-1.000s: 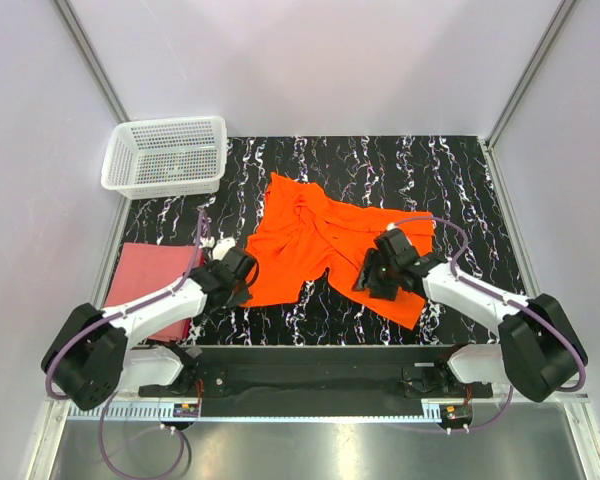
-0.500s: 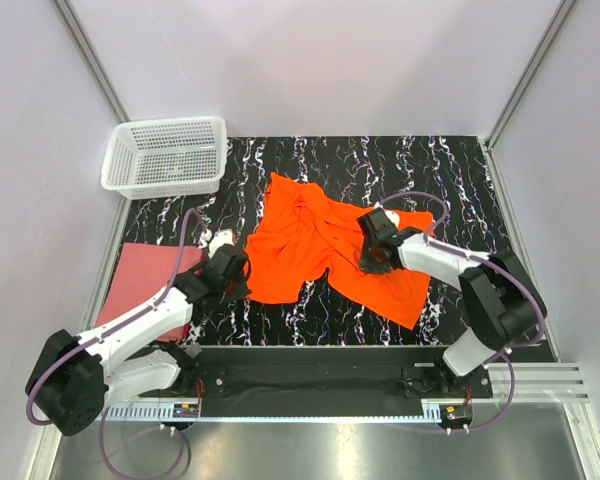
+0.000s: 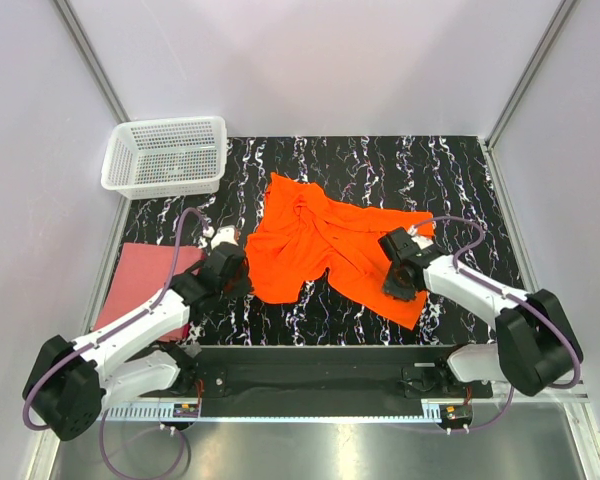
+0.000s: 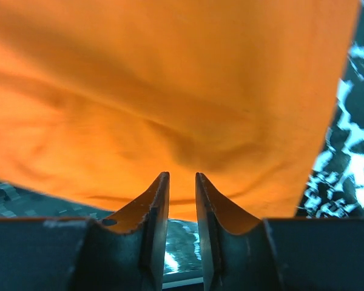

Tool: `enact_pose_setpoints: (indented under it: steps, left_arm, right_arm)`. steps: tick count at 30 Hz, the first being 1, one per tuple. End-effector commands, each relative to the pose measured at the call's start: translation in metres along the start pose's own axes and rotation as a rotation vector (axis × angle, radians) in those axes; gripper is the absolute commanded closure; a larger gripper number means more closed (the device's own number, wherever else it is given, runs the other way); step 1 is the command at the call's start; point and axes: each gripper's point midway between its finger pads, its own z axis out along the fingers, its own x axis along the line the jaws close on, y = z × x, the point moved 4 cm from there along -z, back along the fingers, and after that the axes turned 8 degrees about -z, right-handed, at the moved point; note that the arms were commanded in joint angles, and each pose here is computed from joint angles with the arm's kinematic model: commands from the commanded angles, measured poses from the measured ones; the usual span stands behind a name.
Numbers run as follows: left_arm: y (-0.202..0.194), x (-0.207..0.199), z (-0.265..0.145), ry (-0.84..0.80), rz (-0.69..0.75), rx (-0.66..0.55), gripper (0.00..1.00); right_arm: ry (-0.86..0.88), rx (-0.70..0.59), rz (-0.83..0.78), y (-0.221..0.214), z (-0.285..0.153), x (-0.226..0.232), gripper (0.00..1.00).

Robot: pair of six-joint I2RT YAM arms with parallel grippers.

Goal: Fold and stack the t-shirts
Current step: Flatten the tshirt out

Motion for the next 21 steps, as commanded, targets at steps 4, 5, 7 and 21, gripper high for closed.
enact_pose_setpoints:
  steps: [4, 5, 7, 21]
  left_arm:
    - [0.015, -0.03, -0.008, -0.142, 0.001, -0.024, 1.0]
    - [0.015, -0.03, -0.009, -0.148, -0.002, -0.027, 1.0]
    - [0.014, -0.03, -0.01, -0.152, 0.0, -0.024, 1.0]
    - [0.014, -0.028, -0.024, -0.195, -0.01, -0.03, 1.0]
  right_arm:
    - [-0.039, -0.026, 0.035, 0.006, 0.016, -0.003, 0.7]
    - [-0.013, -0.068, 0.028, 0.017, 0.022, 0.007, 0.7]
    - [-0.022, -0.095, -0.002, 0.029, 0.028, 0.014, 0.69]
    - [-0.165, -0.113, -0.142, 0.096, 0.041, 0.039, 0.67]
